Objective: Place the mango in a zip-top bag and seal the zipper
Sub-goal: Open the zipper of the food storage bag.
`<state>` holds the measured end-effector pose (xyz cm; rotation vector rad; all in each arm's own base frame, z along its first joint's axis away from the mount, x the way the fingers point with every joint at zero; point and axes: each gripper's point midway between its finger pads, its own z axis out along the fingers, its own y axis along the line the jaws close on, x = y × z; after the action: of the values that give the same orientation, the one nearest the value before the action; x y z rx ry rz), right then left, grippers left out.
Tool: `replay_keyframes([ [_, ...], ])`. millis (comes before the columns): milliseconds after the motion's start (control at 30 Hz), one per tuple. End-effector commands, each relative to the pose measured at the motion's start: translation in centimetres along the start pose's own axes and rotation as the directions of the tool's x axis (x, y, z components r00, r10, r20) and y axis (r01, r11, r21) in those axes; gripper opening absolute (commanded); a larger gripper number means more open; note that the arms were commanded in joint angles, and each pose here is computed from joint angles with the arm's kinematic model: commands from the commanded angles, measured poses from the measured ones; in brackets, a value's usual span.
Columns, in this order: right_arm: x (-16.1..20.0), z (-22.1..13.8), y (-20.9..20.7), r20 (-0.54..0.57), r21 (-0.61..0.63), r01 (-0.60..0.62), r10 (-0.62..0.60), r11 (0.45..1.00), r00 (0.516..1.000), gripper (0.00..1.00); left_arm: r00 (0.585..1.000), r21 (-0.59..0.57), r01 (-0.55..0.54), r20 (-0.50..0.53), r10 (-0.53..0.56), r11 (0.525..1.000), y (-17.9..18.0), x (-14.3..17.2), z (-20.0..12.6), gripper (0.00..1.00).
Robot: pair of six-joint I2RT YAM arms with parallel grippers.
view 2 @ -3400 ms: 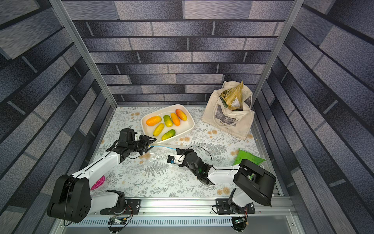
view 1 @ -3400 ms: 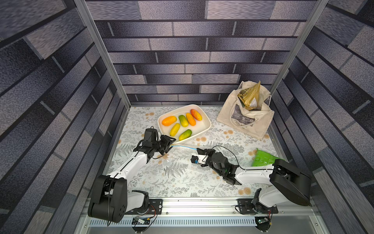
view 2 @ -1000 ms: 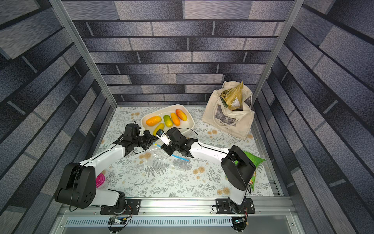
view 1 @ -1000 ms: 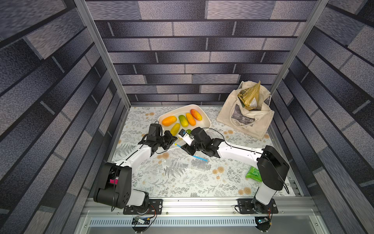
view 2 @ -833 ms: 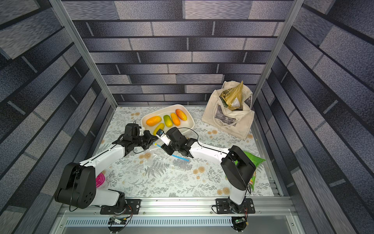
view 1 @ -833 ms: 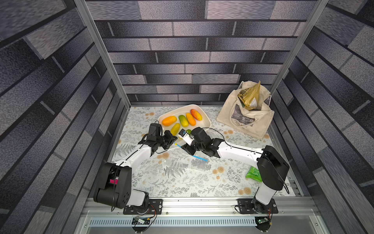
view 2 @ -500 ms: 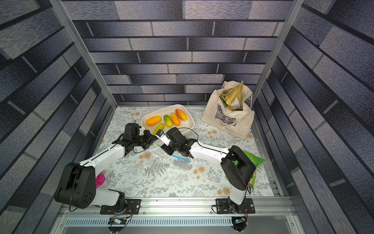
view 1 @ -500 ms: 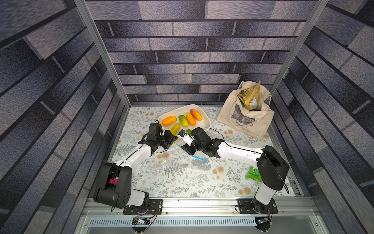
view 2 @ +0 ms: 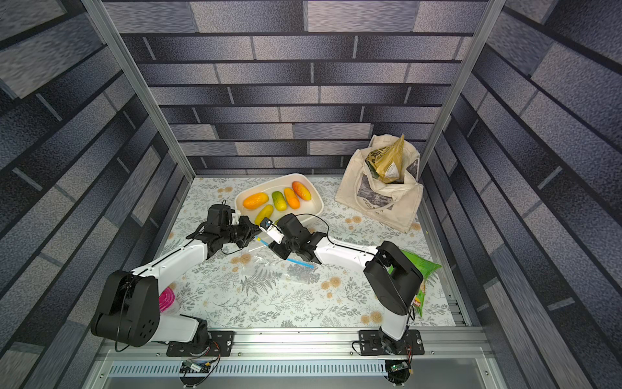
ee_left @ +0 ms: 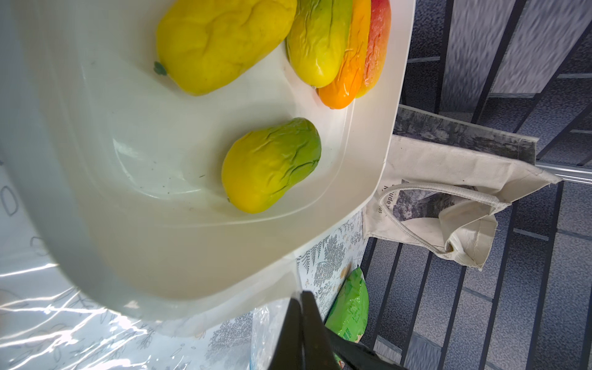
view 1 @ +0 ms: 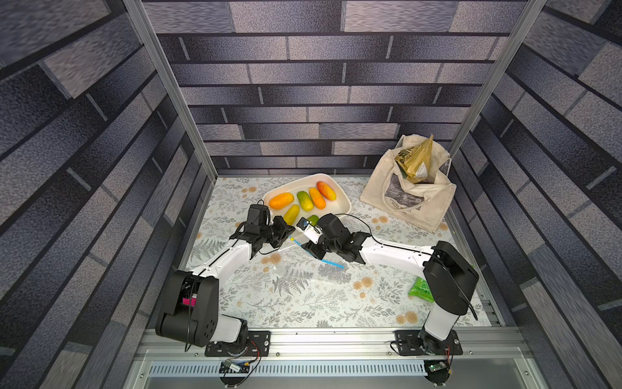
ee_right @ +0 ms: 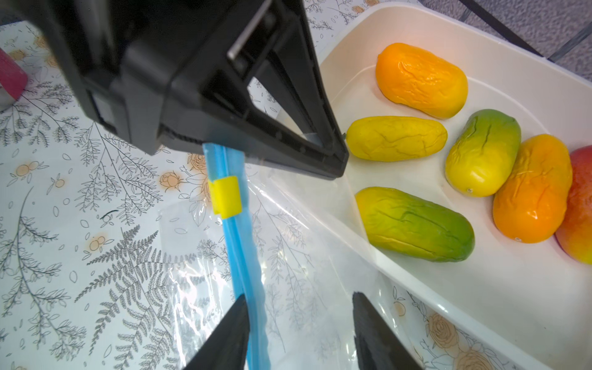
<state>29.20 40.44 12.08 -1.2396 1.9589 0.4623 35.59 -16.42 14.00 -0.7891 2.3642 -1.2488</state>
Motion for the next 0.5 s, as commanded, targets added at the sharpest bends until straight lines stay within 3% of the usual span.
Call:
replay_keyframes([
  [0, -0.1, 0.5, -0.8, -0.006, 0.046, 0.016, -0.016, 0.999, 1.000, 0.54, 0.999, 0.016, -0.039, 0.015, 0.038, 0.999, -1.5, -0.4, -0.4, 0.00],
  [167, -0.5, 0.2, -1.9, 0.006, 0.106, 0.015, -0.016, 0.994, 1.000, 0.48, 0.999, 0.017, -0.044, 0.007, 0.044, 0.999, -1.6, -0.3, -0.4, 0.00],
  [367, -0.3, -0.3, -2.7, 0.024, 0.222, 0.085, -0.093, 0.971, 0.995, 0.29, 0.999, 0.009, -0.039, 0.002, 0.039, 0.999, -1.5, -0.3, -0.3, 0.00],
  [467, 0.4, 0.5, -2.4, -0.015, 0.206, 0.111, -0.110, 0.972, 0.994, 0.10, 0.999, 0.018, -0.053, -0.004, 0.053, 0.998, -1.9, -0.4, -0.4, 0.03],
])
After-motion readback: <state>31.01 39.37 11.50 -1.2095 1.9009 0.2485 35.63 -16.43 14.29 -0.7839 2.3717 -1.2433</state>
